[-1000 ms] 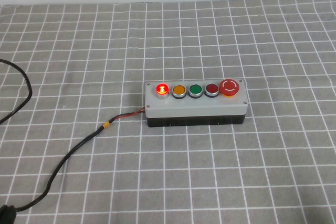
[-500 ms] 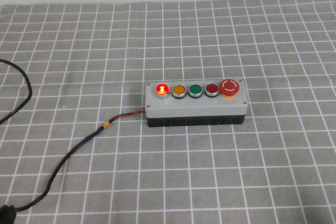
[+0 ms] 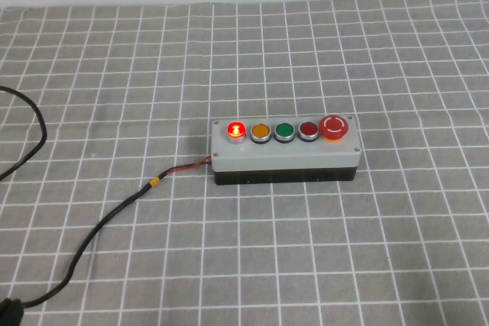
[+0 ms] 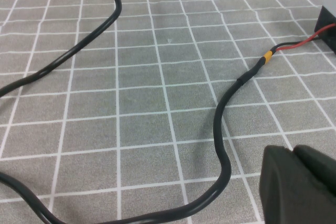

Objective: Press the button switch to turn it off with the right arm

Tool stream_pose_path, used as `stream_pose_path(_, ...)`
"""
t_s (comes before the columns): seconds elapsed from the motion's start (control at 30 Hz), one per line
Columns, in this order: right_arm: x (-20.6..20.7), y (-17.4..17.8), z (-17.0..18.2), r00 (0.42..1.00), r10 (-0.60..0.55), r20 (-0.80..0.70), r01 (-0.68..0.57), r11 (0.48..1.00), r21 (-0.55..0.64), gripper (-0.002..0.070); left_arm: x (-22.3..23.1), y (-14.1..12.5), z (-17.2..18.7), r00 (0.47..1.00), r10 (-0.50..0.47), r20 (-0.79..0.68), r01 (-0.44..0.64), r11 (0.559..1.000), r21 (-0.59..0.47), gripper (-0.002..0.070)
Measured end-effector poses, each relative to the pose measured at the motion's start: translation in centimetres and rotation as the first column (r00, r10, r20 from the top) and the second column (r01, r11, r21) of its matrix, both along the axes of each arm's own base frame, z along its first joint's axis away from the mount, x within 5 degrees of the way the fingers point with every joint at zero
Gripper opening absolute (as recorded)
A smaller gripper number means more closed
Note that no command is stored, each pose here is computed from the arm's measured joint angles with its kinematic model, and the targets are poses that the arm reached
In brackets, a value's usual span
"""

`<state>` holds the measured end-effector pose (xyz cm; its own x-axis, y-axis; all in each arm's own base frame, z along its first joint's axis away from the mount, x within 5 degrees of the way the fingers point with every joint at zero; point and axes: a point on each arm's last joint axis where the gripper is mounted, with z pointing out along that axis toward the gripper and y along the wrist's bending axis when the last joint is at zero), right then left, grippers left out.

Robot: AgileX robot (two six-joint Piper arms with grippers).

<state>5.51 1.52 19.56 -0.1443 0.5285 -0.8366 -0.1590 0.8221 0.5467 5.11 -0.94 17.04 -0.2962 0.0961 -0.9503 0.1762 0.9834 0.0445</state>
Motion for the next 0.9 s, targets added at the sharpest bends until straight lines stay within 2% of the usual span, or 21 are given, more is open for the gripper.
stream_pose_path(0.07,0.1,-0.2,0.4,0.999,-0.028,0.022,0.026,0.995,0.093,-0.0017,0.0,0.0,0.0,1.0,0.0,0.0,0.0,1.0,0.0,-0.0003)
stream_pose_path(0.23,0.1,-0.3,0.5,0.999,-0.033,0.018,0.03,0.984,0.174,-0.0017,0.0,0.0,0.0,1.0,0.0,0.0,0.0,1.0,0.0,-0.0003)
stream_pose_path(0.33,-0.1,0.4,0.2,0.999,0.037,-0.032,-0.031,0.984,0.174,-0.0017,0.0,0.0,0.0,1.0,0.0,0.0,0.0,1.0,0.0,-0.0003)
stream_pose_path(0.47,-0.1,1.6,2.3,0.977,0.17,-0.131,-0.151,0.978,0.145,-0.0017,0.0,0.0,0.0,1.0,0.0,0.0,0.0,1.0,0.0,-0.0003)
stream_pose_path(0.57,0.8,2.5,4.5,0.923,0.26,-0.284,-0.247,0.966,0.082,-0.0017,0.0,0.0,0.0,1.0,0.0,0.0,0.0,1.0,0.0,-0.0003)
stream_pose_path(0.67,2.6,3.3,6.7,0.826,0.32,-0.464,-0.356,0.934,0.011,-0.0017,0.0,0.0,0.0,1.0,0.0,0.0,0.0,1.0,0.0,-0.0003)
stream_pose_path(0.73,4.5,3.5,7.8,0.755,0.322,-0.571,-0.409,0.912,-0.027,-0.0017,0.0,0.0,0.0,1.0,0.0,0.0,0.0,1.0,0.0,-0.0003)
stream_pose_path(0.9,10.0,3.9,9.8,0.634,0.282,-0.72,-0.49,0.867,-0.092,-0.0016,0.0,0.0,0.0,1.0,0.0,0.0,0.0,1.0,0.0,-0.0003)
